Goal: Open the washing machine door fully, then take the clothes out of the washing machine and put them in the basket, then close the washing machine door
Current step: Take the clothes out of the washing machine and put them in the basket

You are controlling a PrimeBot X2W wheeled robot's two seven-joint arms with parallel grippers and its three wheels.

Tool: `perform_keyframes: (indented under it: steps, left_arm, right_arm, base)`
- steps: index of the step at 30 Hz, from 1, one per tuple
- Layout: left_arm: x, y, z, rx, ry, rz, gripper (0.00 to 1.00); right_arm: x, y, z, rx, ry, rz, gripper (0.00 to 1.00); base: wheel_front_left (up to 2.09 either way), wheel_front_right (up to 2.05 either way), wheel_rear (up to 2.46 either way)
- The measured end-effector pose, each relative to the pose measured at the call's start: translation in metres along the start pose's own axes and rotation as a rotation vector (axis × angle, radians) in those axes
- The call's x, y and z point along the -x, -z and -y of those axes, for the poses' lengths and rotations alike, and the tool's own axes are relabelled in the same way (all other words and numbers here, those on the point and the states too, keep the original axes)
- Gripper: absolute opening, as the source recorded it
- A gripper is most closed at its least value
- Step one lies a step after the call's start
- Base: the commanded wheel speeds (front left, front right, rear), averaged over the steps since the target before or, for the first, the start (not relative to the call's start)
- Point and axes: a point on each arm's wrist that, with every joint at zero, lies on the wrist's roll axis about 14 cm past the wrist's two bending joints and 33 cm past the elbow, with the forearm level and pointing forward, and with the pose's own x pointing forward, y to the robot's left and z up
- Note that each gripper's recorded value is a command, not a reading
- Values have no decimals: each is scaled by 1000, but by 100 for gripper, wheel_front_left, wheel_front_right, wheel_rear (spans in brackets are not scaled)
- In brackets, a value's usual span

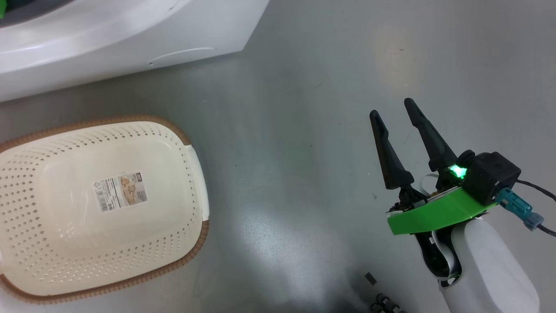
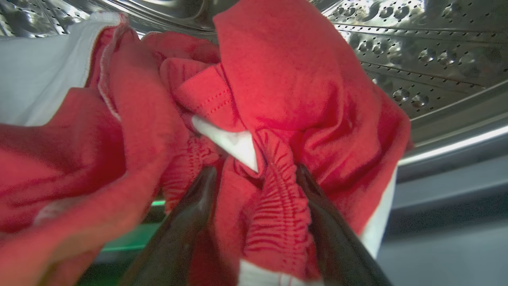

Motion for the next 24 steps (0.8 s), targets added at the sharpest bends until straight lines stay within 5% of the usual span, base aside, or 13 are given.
perform_keyframes:
  steps: [1,2,4,24]
  left_arm:
    - [0,0,0,-2,-2,-2,100]
    - [1,-1,0,-5,-3,-2,59]
    - [2,-3,0,-10,-5,-1,0]
    - [44,-38,19,-81,21,223,0]
  right_arm:
    - [0,0,0,0,0,1,100]
    - [0,-1,0,0,0,1,100]
    - [1,-1,-1,-1,-2,3,100]
    - [3,-33,-19,-16,-48,76,100]
  base:
    - [0,0,0]
    - [0,0,0]
    - [0,0,0]
    - [0,0,0]
